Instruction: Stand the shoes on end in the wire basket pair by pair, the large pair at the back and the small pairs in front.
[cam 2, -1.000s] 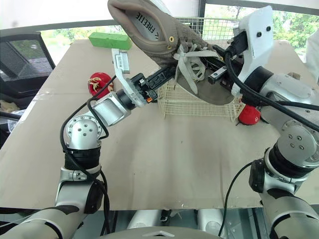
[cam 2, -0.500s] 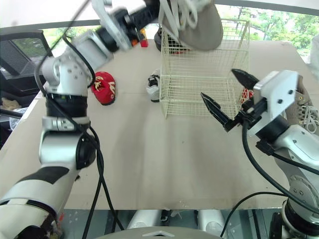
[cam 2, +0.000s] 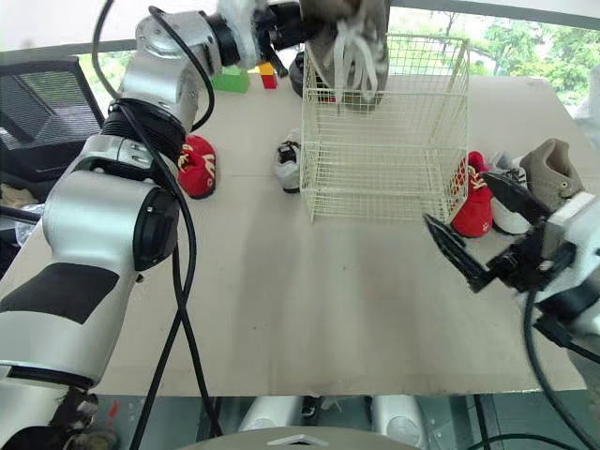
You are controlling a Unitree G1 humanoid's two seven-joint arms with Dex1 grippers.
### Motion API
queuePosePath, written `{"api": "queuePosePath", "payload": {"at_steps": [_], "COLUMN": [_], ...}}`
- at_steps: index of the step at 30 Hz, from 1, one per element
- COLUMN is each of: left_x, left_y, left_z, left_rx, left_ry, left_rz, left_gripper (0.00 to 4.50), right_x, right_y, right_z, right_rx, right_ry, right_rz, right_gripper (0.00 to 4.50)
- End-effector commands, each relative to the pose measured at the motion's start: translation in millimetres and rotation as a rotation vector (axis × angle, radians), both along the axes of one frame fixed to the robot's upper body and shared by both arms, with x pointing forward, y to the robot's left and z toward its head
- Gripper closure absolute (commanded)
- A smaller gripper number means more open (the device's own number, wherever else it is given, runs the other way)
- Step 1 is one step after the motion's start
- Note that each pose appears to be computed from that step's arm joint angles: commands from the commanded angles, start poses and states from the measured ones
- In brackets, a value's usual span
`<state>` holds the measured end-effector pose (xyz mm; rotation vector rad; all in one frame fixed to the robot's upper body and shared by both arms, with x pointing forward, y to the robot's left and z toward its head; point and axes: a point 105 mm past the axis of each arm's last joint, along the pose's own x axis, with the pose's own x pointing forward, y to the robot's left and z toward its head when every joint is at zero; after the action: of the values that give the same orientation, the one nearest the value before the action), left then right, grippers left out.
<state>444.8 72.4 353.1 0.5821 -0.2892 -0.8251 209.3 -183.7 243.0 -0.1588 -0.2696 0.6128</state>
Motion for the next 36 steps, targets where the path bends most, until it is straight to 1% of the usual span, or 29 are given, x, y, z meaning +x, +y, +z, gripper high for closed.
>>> {"api": "queuePosePath", "payload": {"at_steps": [1, 3, 5, 8, 9, 10, 13, 14, 15, 17, 19, 21, 24, 27, 30, 33, 34, 35, 36], "left_x": [-4, -4, -5, 0, 2, 3, 2, 1, 0, -3, -8, -11, -16, -21, -22, -23, -22, -24, -32], "left_y": [-1, -4, -4, 13, 16, 20, 26, 26, 27, 30, 38, 45, 39, 36, 29, 36, 30, 19, 20], "left_z": [11, 6, 4, -10, -11, -8, 5, 8, 10, 18, 30, 36, 47, 55, 51, 34, 31, 25, 25], "left_rx": [0.097, 0.136, 0.148, 0.202, 0.217, 0.211, 0.169, 0.158, 0.152, 0.13, 0.084, 0.082, 0.064, 0.027, -0.009, -0.038, -0.069, -0.124, -0.302], "left_ry": [-0.062, -0.037, -0.029, 0.013, 0.0, -0.013, -0.044, -0.045, -0.044, -0.051, -0.06, -0.085, -0.129, -0.13, -0.096, -0.041, -0.038, -0.007, 0.084], "left_rz": [-0.001, -0.013, -0.018, 0.018, 0.047, 0.071, 0.094, 0.087, 0.08, 0.069, 0.057, 0.061, 0.029, -0.003, -0.046, -0.097, -0.102, -0.148, -0.239], "left_gripper": [3.6, 3.6, 3.6, 3.6, 2.67, 2.41, 0.75, 0.34, 0.07, 0.07, 0.07, 0.07, 0.07, 0.07, 0.07, 0.07, 0.07, 0.07, 0.07], "right_x": [-6, -5, -6, -1, 2, 5, 11, 12, 12, 14, 20, 23, 21, 22, 20, 20, 19, 19, 23], "right_y": [-9, -14, -14, -6, -6, -6, -2, -2, -1, -2, -5, -4, -10, -9, -19, -13, -18, -28, -32], "right_z": [14, 15, 15, 18, 17, 15, 13, 13, 13, 14, 17, 17, 14, 14, 14, 13, 13, 10, 4], "right_rx": [0.002, 0.008, 0.008, 0.052, 0.062, 0.069, 0.071, 0.071, 0.071, 0.071, 0.092, 0.088, 0.083, 0.067, 0.057, 0.059, 0.05, 0.028, 0.01], "right_ry": [-0.065, -0.064, -0.062, -0.077, -0.073, -0.065, -0.055, -0.056, -0.057, -0.055, -0.062, -0.059, -0.052, -0.051, -0.046, -0.032, -0.03, -0.014, 0.029], "right_rz": [-0.008, -0.008, -0.003, 0.022, 0.028, 0.036, 0.063, 0.067, 0.069, 0.08, 0.084, 0.091, 0.09, 0.084, 0.04, 0.014, -0.009, -0.07, -0.15], "right_gripper": [0.07, 0.07, 0.07, 0.07, 0.07, 0.07, 0.07, 0.07, 0.07, 0.07, 0.07, 0.07, 0.07, 0.07, 0.07, 0.07, 0.07, 0.07, 0.07]}}
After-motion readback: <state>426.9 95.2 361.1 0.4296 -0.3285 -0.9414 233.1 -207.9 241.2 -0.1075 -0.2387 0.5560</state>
